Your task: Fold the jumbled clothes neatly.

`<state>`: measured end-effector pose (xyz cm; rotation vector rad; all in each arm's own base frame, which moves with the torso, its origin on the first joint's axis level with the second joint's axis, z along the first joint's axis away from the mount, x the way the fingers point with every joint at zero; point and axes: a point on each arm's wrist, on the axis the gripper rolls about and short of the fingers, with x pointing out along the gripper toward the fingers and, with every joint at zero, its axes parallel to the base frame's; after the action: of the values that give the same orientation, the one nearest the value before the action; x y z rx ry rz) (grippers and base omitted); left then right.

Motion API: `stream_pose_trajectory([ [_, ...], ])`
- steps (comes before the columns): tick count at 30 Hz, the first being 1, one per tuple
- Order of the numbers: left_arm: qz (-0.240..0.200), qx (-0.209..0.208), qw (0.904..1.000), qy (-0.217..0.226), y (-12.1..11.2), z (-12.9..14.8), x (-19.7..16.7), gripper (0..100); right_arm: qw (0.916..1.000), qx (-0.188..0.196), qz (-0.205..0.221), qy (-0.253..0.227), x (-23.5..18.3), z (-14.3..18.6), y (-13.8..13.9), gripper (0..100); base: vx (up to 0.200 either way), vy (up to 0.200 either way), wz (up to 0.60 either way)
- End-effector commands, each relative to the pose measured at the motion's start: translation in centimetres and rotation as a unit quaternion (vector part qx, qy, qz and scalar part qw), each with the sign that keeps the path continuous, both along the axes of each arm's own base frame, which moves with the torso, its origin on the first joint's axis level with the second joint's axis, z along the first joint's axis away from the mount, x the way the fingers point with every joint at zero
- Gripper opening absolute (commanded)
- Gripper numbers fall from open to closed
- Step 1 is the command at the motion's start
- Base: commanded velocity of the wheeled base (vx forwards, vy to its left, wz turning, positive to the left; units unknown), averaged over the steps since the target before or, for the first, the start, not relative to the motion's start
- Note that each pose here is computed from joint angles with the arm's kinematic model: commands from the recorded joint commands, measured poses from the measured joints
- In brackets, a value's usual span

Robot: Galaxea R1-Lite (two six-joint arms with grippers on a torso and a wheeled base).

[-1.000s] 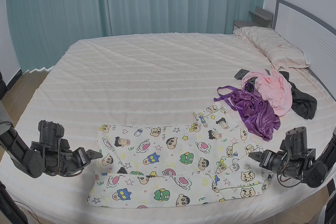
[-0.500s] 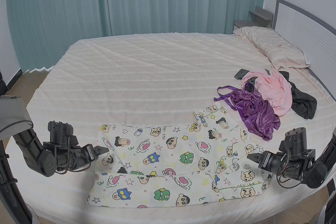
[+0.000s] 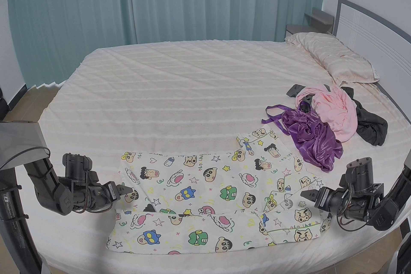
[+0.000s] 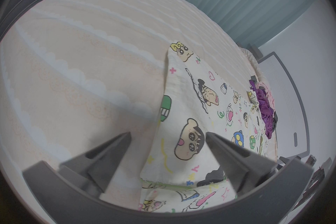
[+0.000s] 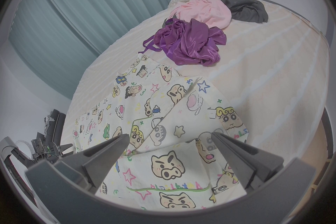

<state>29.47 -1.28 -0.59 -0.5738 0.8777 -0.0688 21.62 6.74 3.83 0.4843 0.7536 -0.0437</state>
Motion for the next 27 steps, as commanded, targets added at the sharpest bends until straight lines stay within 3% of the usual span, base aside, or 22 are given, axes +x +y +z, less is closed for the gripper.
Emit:
stream_pose_trajectory([
  [1,0.001,-0.001,1.0000,0.006,0.1,-0.4,0.0,0,1.0000,-0.001,0.000,0.003,0.0,-0.1,0.0,100,0.000,0.000,0.00],
  [20,0.011,0.007,0.9997,0.021,0.5,0.5,-2.6,0,1.0000,-0.001,0.000,0.004,0.0,-0.2,0.0,100,0.000,0.000,0.00],
  [27,0.031,0.031,0.9988,0.021,0.6,0.3,-2.4,0,1.0000,-0.001,0.000,0.006,0.0,-0.2,0.0,100,0.000,0.000,0.00],
])
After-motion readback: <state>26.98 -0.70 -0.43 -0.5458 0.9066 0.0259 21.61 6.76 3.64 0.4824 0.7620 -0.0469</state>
